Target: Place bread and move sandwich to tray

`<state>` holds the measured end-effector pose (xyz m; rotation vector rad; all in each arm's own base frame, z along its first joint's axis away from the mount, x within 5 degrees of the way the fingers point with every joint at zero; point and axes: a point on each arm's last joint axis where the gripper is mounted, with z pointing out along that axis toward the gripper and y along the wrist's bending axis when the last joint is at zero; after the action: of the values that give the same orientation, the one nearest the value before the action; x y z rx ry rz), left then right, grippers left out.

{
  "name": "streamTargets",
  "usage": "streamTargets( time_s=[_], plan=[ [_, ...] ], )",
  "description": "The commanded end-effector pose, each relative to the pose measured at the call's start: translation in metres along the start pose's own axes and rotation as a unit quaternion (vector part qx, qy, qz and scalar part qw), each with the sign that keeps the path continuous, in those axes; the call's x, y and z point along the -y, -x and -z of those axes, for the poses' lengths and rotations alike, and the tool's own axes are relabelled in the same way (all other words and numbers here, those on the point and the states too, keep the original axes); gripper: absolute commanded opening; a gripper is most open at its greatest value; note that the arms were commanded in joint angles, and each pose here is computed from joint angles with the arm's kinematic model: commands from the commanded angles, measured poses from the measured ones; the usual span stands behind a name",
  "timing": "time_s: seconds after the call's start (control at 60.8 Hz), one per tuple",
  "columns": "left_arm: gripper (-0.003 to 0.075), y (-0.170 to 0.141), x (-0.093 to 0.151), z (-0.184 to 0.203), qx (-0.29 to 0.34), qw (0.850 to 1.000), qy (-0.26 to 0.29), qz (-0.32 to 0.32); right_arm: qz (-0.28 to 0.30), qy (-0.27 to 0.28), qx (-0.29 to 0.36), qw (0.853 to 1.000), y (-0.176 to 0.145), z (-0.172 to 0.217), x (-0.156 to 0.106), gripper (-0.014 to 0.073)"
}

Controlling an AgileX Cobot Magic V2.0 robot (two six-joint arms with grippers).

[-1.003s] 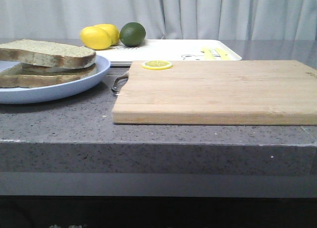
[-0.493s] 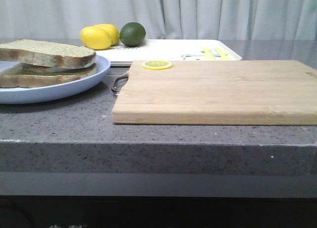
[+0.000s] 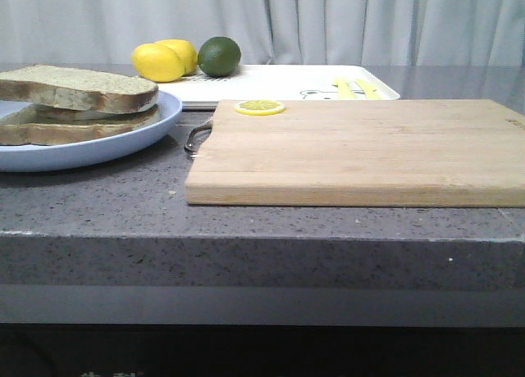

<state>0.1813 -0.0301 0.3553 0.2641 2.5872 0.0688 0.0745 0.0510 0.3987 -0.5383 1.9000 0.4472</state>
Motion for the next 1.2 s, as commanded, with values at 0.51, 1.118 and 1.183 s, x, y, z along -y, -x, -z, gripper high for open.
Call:
streamTargets(
  time_s=[0.51, 1.118, 1.183],
  plan=[
    [0.0491, 0.058, -0.07, -0.056, 0.019, 0.967, -0.157, 0.2, -0.006, -0.003, 0.044, 0.999, 0.012, 0.005, 0.0, 0.0363],
    [0.0491, 0.078, -0.078, -0.122, 0.017, 0.938, -0.199, 0.283, -0.006, -0.003, 0.044, 0.999, 0.012, 0.005, 0.0, 0.0363],
    [0.0491, 0.079, -0.079, -0.124, 0.019, 0.936, -0.201, 0.288, -0.006, -0.003, 0.044, 0.999, 0.012, 0.005, 0.0, 0.0363]
  ],
)
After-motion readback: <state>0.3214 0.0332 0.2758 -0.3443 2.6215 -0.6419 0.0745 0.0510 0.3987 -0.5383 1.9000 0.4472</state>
